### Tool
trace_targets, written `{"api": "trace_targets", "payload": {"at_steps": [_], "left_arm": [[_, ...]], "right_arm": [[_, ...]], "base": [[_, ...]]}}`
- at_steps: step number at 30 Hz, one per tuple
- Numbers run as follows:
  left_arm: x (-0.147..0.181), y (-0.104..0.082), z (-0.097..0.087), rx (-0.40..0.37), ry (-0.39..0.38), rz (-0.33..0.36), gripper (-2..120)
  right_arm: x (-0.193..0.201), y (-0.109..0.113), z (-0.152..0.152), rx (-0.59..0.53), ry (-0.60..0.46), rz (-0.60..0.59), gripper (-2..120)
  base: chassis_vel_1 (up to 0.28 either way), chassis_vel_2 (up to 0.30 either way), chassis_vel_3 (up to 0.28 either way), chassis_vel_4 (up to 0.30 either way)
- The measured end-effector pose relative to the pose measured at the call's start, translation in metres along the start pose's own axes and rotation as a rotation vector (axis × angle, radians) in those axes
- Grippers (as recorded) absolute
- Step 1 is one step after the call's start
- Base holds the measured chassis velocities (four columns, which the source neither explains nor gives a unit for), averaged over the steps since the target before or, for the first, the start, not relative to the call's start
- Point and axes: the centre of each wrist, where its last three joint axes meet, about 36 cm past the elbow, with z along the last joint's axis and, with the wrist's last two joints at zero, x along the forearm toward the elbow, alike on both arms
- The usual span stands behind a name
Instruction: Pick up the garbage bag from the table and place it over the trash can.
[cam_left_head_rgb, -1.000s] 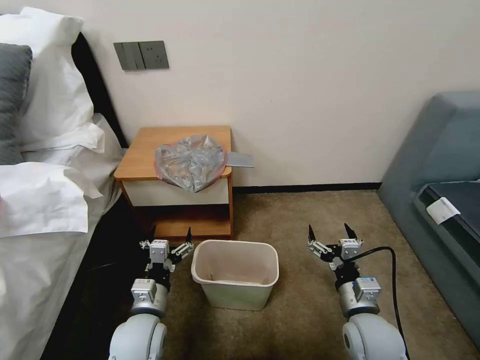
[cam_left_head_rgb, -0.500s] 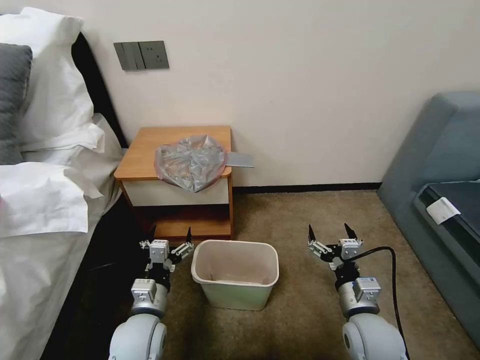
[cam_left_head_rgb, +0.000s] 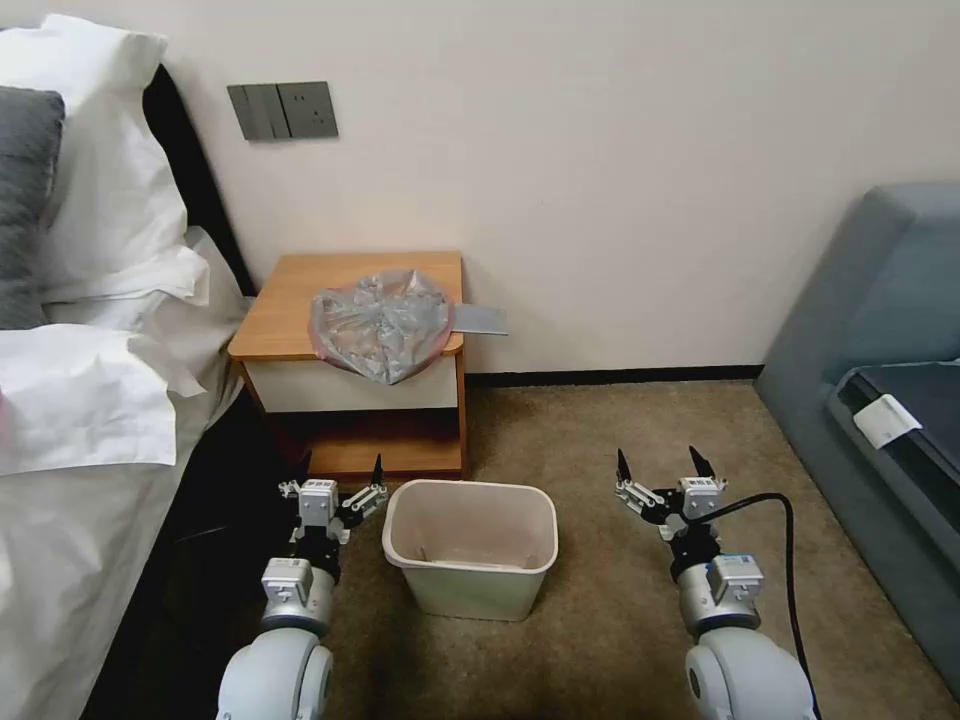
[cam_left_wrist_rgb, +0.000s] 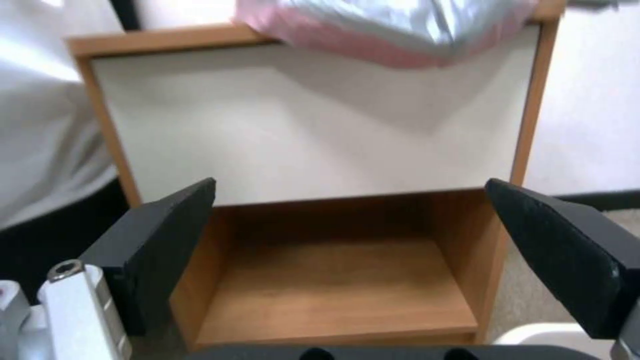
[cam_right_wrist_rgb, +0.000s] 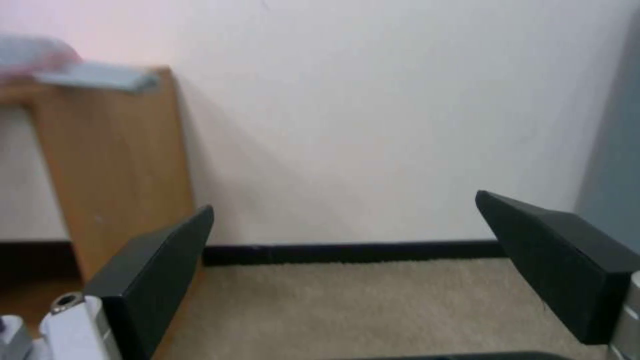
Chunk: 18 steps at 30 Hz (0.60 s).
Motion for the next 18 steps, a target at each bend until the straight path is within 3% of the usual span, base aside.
{"api": "trace_targets", "payload": {"at_steps": [12,18], "left_arm": [[0.046,0.012,-0.064,0.055,-0.014,-0.053,100],[0.065,0.015,-0.091,0.073,-0.020,-0.068,100]], "right_arm": [[0.052,0.014,-0.092,-0.050,-0.085,-0.017,100],[0.067,0.018,-0.107,-0.070,-0.058,-0.019,100]], "base": [[0.000,0.000,0.000,0.000],[0.000,0.000,0.000,0.000]]}}
